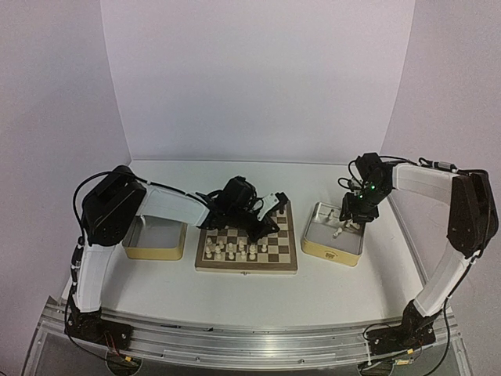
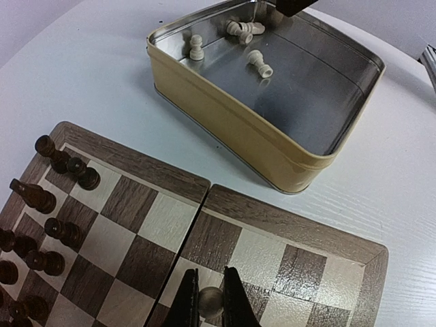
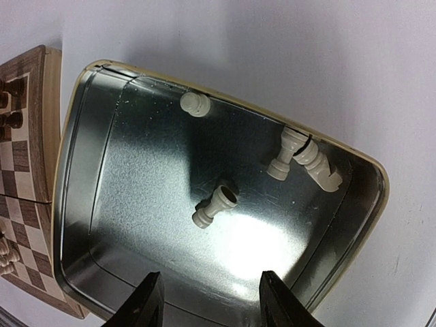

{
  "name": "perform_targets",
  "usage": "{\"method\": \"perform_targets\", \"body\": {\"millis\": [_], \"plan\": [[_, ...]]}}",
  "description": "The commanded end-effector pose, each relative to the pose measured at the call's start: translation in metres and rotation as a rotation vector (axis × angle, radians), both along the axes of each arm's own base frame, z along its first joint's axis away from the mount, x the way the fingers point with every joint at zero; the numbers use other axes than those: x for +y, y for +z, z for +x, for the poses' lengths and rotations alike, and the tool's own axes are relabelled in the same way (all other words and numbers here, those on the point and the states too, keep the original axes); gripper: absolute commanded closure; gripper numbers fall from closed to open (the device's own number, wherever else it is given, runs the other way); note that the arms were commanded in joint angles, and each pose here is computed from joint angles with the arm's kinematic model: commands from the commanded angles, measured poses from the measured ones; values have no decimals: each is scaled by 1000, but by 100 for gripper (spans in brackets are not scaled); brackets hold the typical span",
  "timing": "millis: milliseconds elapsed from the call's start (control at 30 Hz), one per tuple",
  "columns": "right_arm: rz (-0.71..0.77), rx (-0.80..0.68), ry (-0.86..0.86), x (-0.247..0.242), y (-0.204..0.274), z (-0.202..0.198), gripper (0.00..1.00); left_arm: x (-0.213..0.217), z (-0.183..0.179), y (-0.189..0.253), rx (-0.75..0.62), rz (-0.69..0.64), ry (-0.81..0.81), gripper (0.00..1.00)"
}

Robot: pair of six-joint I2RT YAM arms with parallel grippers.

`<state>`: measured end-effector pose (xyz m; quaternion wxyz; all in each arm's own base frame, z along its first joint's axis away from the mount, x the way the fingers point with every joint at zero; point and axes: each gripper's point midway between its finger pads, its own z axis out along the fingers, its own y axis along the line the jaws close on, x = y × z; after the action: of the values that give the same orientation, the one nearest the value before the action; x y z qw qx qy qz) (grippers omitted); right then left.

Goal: Set up the chess pieces on the board
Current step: Place the chess piece on the chessboard.

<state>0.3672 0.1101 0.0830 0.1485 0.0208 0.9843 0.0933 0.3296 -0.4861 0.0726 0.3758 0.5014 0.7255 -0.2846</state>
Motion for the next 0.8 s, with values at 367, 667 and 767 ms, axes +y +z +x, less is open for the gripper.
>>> {"method": "perform_targets", "body": {"millis": [367, 667, 767], "plan": [[11, -25, -17, 0, 9, 6, 53, -16, 18, 16, -42, -18, -100, 100], [8, -22, -16, 1, 7, 9, 53, -18, 20, 4, -38, 3, -110, 100], [8, -23, -15, 1, 7, 10, 53, -18, 19, -2, -33, 11, -111, 100]]}}
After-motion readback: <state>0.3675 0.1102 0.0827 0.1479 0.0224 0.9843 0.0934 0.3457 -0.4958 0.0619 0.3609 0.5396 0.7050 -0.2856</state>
